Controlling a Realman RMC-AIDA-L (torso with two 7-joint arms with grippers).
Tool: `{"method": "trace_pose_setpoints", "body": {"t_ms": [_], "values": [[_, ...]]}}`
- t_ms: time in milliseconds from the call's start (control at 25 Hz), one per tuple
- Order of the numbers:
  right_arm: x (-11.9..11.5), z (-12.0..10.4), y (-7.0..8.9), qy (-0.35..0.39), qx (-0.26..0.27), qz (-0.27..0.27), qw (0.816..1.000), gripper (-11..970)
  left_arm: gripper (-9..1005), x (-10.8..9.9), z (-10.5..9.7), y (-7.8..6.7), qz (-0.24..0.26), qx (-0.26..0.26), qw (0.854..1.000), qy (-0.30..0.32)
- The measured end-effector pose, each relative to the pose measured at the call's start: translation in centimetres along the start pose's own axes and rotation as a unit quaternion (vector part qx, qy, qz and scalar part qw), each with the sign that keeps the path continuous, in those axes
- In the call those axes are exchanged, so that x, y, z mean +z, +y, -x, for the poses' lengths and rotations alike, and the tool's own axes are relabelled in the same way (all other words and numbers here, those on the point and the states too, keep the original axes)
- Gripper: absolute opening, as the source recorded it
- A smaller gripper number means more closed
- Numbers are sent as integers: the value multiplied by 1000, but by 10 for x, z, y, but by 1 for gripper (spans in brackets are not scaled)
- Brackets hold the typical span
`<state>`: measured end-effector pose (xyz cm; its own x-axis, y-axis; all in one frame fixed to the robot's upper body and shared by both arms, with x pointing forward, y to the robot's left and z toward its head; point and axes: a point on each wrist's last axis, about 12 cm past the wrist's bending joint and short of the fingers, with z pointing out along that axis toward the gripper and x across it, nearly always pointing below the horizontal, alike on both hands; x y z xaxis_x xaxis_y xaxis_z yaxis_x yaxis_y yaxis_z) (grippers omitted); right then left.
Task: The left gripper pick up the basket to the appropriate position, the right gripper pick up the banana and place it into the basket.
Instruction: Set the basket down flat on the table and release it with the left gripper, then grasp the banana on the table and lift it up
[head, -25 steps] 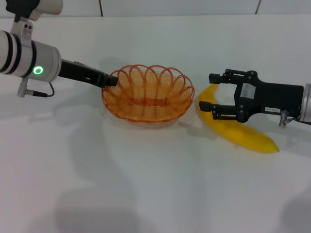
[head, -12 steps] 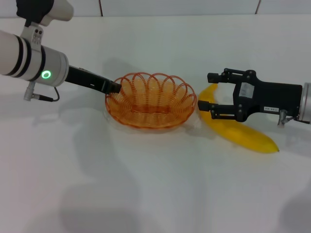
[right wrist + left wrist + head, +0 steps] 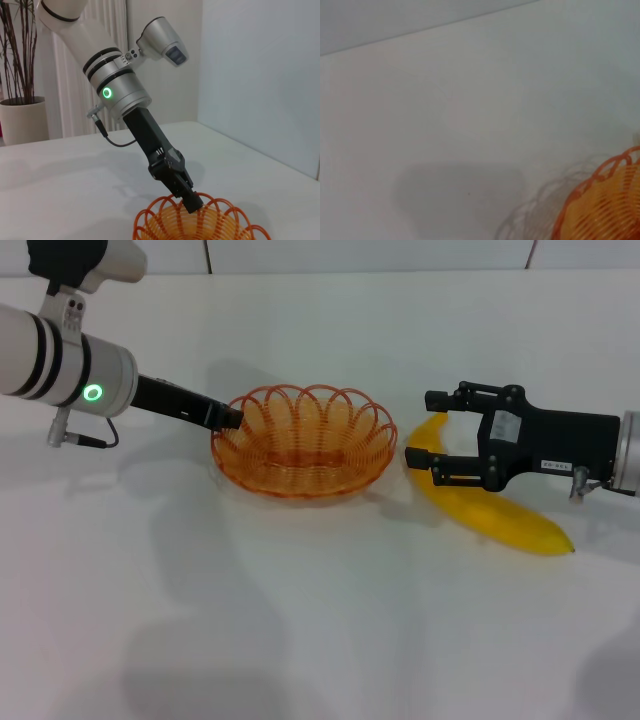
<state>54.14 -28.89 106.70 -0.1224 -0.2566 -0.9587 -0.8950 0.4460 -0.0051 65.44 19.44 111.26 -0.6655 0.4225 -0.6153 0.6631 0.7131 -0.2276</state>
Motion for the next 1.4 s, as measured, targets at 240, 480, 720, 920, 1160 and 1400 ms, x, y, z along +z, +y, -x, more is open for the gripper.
{"method": "trace_pose_setpoints", "body": {"t_ms": [240,480,720,920,1160,1400], "values": [[0,0,0,0,0,0,1000,696,95,0,1,0,0,3,1000,-1],[-2,-2,0,1,2,-3,1000,693,107,-5,6,3,9,13,1000,-13],[-7,-5,1,3,6,-8,1000,691,255,-15,11,7,15,39,999,-35],[-12,-7,1,0,11,-17,1000,690,543,-43,-5,7,-32,74,993,-91],[-16,-8,2,-9,15,-25,1000,687,787,-83,-74,13,-63,115,975,-181],[-24,-15,6,-3,20,-29,999,685,845,-88,-161,12,-32,146,965,-215]]}}
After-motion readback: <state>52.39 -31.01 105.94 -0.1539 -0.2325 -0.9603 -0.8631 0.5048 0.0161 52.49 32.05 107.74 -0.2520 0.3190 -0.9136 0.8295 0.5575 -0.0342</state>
